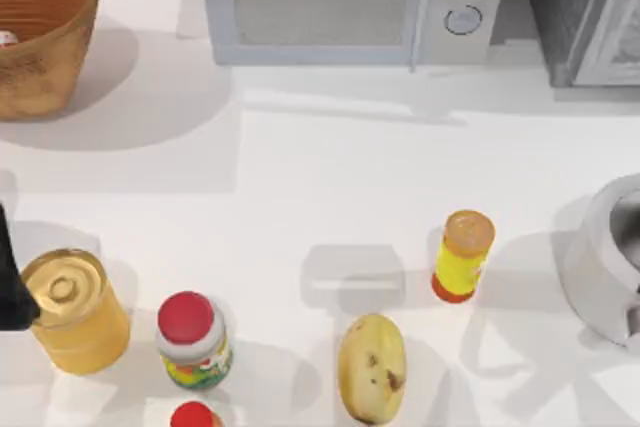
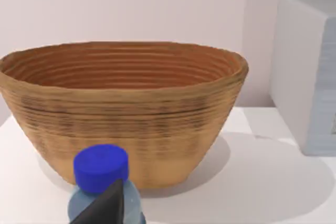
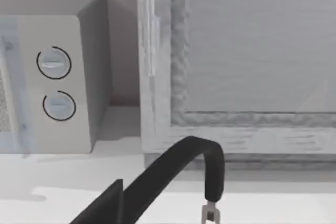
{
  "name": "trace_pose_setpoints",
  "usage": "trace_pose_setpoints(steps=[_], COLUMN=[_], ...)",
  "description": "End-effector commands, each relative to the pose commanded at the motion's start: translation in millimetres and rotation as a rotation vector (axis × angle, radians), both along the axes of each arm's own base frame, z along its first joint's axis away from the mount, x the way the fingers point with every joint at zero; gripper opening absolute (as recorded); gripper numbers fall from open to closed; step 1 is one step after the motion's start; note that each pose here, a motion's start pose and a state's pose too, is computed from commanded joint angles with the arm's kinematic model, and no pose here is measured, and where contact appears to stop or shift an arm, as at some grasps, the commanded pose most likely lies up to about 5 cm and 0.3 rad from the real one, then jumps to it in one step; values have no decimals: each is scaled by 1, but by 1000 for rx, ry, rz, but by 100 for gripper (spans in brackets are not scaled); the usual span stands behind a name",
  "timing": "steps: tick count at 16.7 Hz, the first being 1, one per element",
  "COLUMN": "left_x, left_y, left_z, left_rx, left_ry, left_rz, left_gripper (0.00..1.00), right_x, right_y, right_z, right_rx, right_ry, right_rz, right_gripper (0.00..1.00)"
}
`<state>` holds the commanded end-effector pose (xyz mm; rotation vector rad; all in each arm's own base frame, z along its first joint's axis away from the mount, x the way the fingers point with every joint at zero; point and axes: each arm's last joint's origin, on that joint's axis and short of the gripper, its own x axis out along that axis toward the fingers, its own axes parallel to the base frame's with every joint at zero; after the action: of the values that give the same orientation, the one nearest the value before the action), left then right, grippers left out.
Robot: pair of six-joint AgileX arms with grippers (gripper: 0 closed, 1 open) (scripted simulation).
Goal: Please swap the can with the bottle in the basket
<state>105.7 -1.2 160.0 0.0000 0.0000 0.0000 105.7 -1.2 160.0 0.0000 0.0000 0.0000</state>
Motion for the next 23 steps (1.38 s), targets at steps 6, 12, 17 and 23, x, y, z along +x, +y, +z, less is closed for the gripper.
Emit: trace_pose_setpoints(steps=[6, 12, 17, 23], left_x=[3, 30, 96, 213], left_y=[1, 4, 13, 34], left_z=[8, 62, 138, 207], left_rx=[-2, -6, -7, 6], left_ry=[87, 347, 500, 602], left_rz=[7, 15, 18, 16], left_gripper=[100, 100, 100, 100], right_x=[0, 0, 0, 0], right_y=[0, 0, 0, 0], right_z=[0, 0, 0, 0], right_rx=[0, 0, 0, 0], right_ry=[0, 0, 0, 0], right_rz=[0, 0, 0, 0], right_gripper=[100, 100, 100, 100])
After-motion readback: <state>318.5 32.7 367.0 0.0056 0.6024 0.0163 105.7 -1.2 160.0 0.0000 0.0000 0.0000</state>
